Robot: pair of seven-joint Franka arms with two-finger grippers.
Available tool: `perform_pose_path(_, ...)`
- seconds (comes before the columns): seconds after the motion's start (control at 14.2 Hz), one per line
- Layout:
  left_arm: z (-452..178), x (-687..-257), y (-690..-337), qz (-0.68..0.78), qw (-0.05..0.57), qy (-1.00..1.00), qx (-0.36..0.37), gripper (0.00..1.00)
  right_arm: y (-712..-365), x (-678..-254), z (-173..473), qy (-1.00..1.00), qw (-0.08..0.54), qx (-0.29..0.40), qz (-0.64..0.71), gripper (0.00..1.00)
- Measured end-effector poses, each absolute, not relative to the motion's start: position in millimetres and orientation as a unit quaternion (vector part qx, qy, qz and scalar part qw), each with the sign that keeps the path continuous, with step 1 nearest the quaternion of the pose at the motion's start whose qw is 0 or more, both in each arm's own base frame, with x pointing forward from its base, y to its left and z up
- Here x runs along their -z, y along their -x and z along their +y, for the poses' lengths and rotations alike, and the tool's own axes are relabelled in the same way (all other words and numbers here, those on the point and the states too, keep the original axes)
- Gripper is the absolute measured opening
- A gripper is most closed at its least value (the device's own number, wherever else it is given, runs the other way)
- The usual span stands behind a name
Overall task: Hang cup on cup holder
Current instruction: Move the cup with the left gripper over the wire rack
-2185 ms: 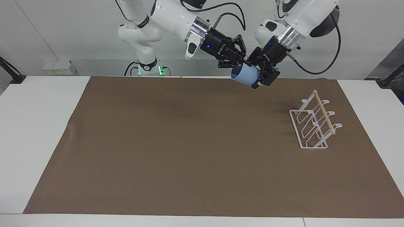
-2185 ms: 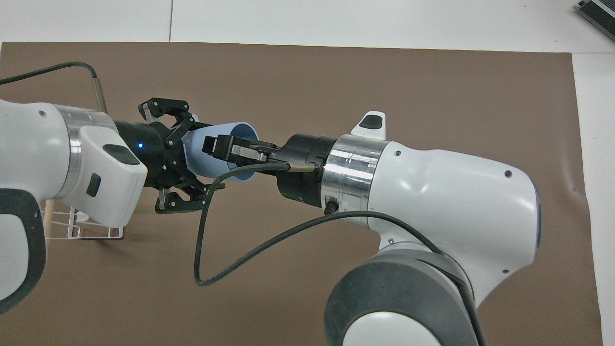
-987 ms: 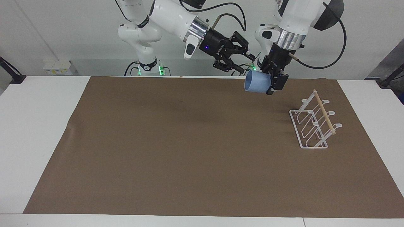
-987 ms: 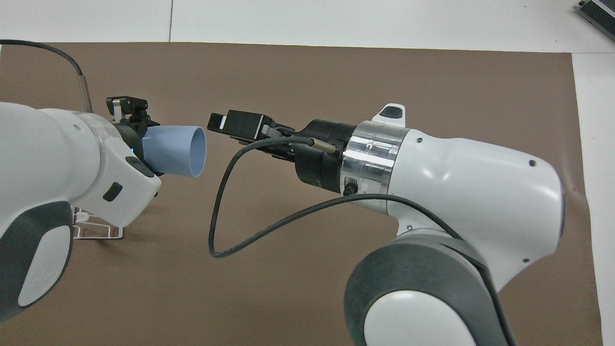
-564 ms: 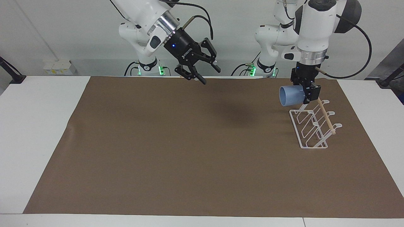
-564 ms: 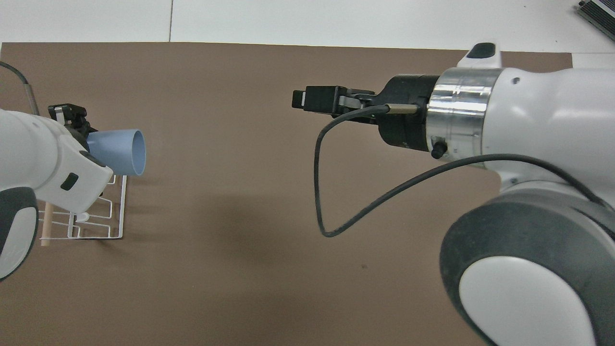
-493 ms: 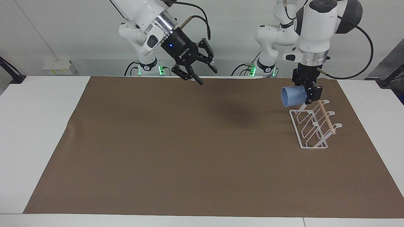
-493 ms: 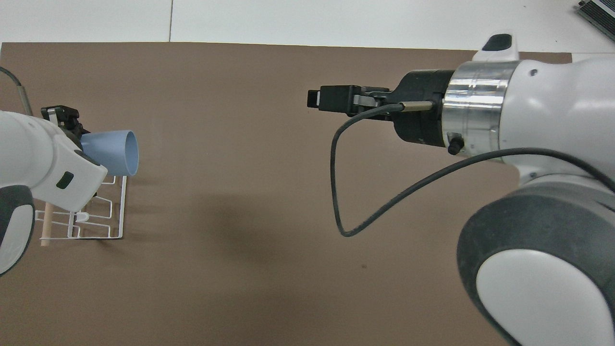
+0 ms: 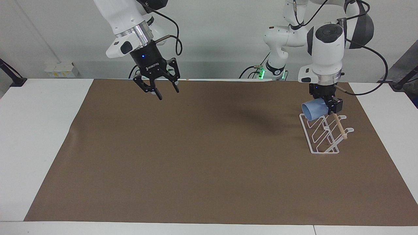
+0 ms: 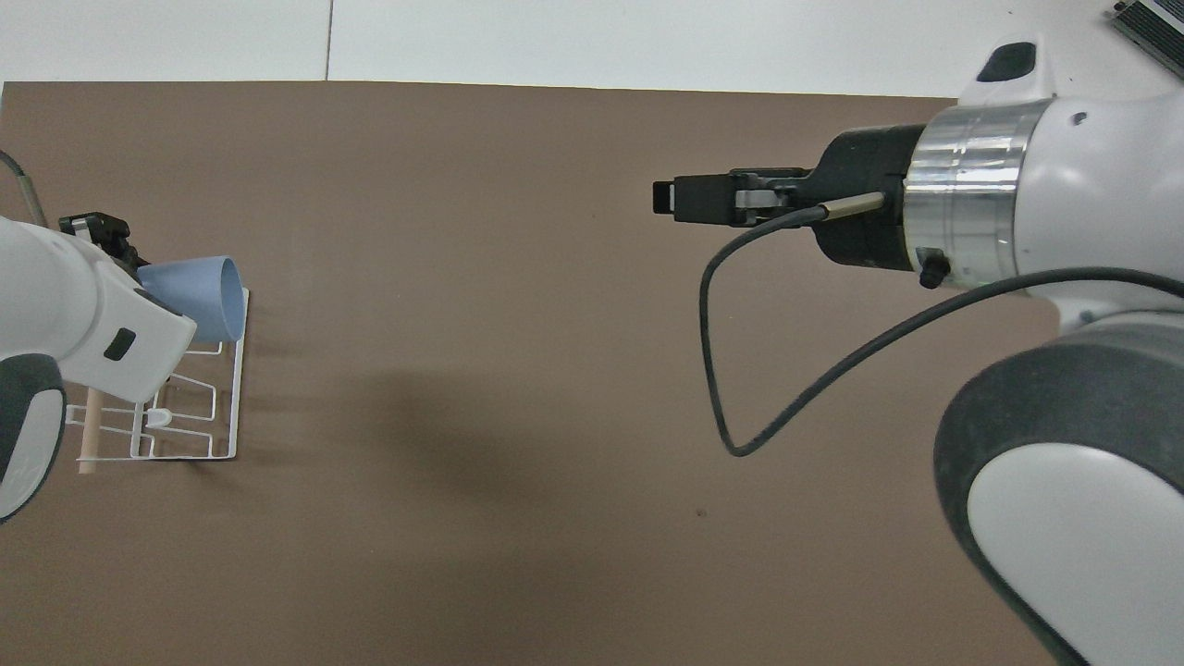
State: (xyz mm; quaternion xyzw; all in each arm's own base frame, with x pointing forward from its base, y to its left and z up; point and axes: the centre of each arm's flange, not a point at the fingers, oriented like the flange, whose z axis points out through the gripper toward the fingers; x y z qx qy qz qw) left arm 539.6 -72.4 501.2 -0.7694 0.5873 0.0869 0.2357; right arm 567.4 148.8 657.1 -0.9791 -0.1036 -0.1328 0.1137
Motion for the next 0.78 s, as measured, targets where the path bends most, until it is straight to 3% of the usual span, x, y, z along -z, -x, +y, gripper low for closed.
perform_pose_path(0.28, -103, -486, -549, 0.628, 0.352, 0.681, -0.133, 0.75, -553, -652, 116, 0.995, 0.047, 0.076, -0.047, 0.57)
perform_pose_path(0.78, -99, -463, -549, 0.632, 0.422, 0.621, -0.191, 0.75, -540, -620, 65, 0.999, 0.014, 0.036, -0.005, 0.61)
